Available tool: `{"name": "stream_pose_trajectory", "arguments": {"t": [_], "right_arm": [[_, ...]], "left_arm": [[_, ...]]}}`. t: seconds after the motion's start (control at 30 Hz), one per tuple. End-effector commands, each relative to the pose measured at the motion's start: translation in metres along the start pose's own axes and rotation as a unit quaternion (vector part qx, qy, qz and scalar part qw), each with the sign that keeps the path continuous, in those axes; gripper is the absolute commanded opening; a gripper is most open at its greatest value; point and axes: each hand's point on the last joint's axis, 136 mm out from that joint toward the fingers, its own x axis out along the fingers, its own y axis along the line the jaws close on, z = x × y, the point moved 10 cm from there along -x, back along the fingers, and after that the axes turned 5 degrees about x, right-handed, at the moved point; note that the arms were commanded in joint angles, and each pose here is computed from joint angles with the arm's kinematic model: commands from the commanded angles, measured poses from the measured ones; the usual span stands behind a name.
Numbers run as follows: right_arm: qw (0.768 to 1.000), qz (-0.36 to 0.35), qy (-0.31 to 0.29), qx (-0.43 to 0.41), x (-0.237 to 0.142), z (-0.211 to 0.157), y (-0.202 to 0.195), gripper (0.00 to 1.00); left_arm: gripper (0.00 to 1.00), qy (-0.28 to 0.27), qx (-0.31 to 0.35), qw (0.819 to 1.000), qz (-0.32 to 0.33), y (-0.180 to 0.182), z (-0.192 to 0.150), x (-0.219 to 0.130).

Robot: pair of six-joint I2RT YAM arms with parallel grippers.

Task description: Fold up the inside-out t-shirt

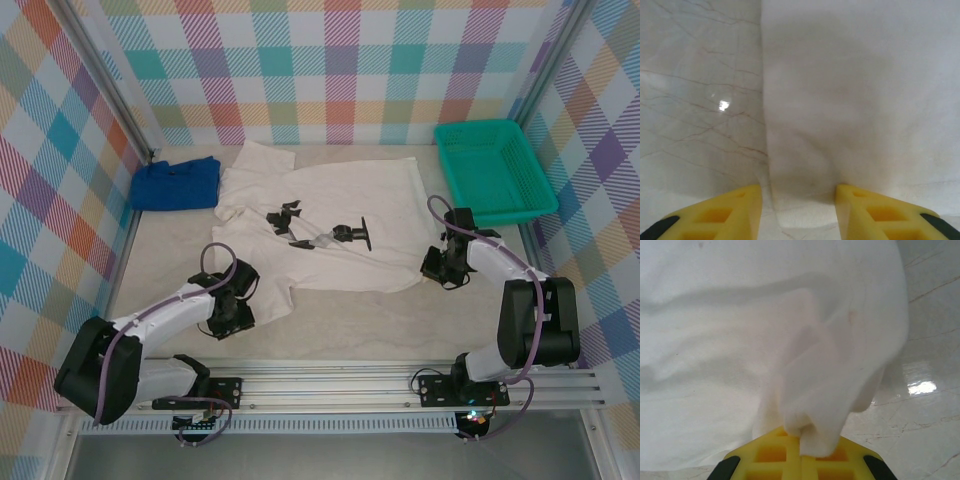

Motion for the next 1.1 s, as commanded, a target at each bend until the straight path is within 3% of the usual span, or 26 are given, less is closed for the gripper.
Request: {"name": "stream_pose_trajectory", "arguments": {"t": [0.0,0.13,0.33,0.43,0.57,0.67,0.83,1.07], "right_arm": [[1.0,0.02,-0.011,-0.014,-0.007,0.001,0.006,0.02],[1.0,0.019,-0.011,-0.014,-0.009,0.0,0.006,0.02],[0.999,0.021,-0.019,-0.015,-0.014,0.0,0.006,0.02],[0.998,0.041,-0.031,-0.022,-0.022,0.001,0.011,0.01],[0.99,0.093,-0.092,-0.056,-0.056,0.007,0.024,0.0],[0.973,0.136,-0.164,-0.084,-0.098,0.012,0.036,0.0],[0.928,0.202,-0.288,-0.127,-0.192,0.01,0.056,0.0],[0.835,0.256,-0.458,-0.167,-0.347,-0.052,0.046,0.0]], "left_arm": [[0.4,0.013,0.012,1.0,-0.002,-0.002,-0.006,0.012],[0.32,0.019,0.017,1.0,-0.001,-0.005,-0.006,0.018],[0.11,-0.001,0.009,1.0,-0.001,0.001,-0.009,0.017],[0.0,-0.042,0.011,0.999,-0.016,-0.001,-0.002,0.002],[0.0,-0.167,0.018,0.985,-0.048,-0.004,0.018,-0.055],[0.0,-0.295,0.012,0.953,-0.071,0.002,0.031,-0.119],[0.0,-0.493,-0.001,0.863,-0.113,0.025,0.036,-0.239],[0.0,-0.633,0.008,0.75,-0.192,0.078,-0.005,-0.377]]}}
